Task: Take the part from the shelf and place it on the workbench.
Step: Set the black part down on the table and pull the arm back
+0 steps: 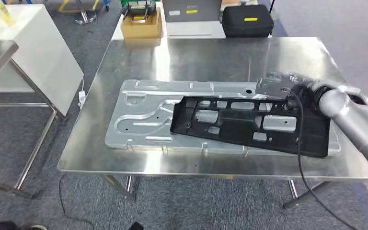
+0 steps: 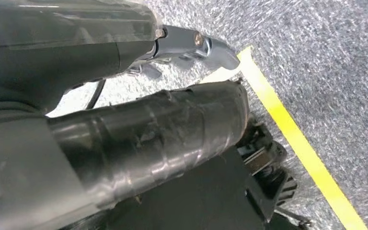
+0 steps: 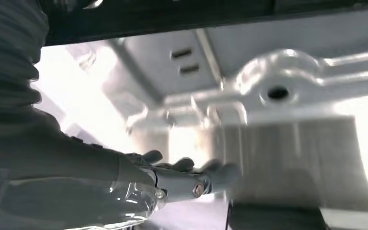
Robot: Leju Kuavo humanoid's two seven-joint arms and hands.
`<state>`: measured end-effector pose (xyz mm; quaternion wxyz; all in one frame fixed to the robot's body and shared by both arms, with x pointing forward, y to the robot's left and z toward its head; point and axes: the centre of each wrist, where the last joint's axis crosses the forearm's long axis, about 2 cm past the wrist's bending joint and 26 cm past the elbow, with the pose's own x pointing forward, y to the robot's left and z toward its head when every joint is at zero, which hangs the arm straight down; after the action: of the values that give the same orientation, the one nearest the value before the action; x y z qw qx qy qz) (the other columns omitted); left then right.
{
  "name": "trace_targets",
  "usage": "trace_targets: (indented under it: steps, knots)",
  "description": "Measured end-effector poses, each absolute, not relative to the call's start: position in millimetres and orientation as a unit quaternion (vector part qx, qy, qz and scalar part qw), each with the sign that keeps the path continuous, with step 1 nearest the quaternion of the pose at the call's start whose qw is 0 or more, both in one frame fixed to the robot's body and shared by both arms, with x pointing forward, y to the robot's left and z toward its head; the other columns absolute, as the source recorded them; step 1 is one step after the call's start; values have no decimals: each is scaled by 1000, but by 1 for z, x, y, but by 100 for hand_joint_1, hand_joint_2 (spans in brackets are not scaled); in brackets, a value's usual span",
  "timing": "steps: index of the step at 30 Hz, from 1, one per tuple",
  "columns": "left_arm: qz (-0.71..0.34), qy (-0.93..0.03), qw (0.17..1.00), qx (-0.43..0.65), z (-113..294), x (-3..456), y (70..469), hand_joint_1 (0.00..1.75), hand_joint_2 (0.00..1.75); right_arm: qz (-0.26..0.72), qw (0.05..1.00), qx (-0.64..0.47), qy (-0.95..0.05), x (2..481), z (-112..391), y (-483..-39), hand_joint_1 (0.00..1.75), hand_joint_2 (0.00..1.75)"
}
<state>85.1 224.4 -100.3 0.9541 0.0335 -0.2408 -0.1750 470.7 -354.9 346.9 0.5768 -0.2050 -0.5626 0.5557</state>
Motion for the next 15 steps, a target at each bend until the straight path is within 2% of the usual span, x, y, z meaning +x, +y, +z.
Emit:
trace_targets:
  steps: [8, 15]
  knots:
    - [-176, -237, 955, 35, -101, 82, 224, 0, 0, 555, 579, -217, -556, 466, 319, -351, 0, 175]
    - [-174, -239, 954, 39, -101, 83, 225, 0, 0, 577, 544, -257, -552, 462, 305, -336, 0, 175]
